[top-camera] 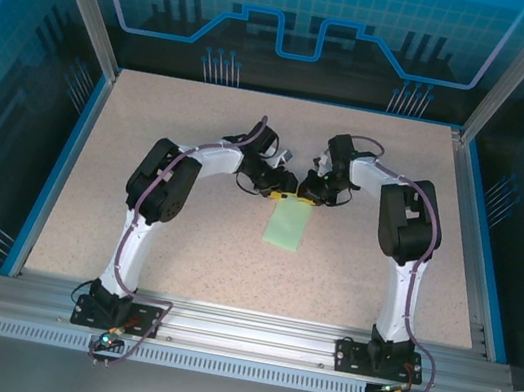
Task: Fold a paper plane with a square sheet of paper (fold left side to right side)
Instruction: First fold the square sheet of paper in half at the center of the table.
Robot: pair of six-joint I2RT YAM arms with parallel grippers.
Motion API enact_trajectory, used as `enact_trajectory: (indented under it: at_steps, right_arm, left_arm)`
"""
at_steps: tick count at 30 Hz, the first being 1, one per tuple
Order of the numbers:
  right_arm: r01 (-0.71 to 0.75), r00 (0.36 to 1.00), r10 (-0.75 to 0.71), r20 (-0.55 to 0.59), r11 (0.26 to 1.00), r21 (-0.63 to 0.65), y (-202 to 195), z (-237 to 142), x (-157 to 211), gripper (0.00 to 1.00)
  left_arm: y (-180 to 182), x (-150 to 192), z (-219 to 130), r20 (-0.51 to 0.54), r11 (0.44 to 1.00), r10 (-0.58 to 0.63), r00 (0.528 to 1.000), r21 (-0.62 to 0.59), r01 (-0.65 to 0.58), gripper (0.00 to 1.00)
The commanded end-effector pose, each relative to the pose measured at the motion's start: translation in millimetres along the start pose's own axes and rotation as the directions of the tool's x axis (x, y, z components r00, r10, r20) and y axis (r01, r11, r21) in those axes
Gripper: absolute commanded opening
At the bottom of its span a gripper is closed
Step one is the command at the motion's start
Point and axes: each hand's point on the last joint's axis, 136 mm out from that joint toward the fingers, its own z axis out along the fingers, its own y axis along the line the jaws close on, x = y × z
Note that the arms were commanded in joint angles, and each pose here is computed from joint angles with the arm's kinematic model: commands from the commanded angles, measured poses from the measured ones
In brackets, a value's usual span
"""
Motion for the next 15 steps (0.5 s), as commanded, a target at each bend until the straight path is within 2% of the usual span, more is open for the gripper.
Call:
enact_trajectory:
  at_steps: [1,15]
  right_arm:
    - [-0.041,0.996,0.050,-0.078,0.992,0.115,-30,17,20,0.13]
    - [-0.041,0.995,0.052,-0.086,0.990,0.132,-31,16,22,0.13]
  left_arm:
    - [17,22,6,-0.055,0.999,-0.010,0.998,-0.041,0.008,0.43]
    - [20,52,4,-0.097,0.994,0.064,0.993,-0.086,-0.073,0.43]
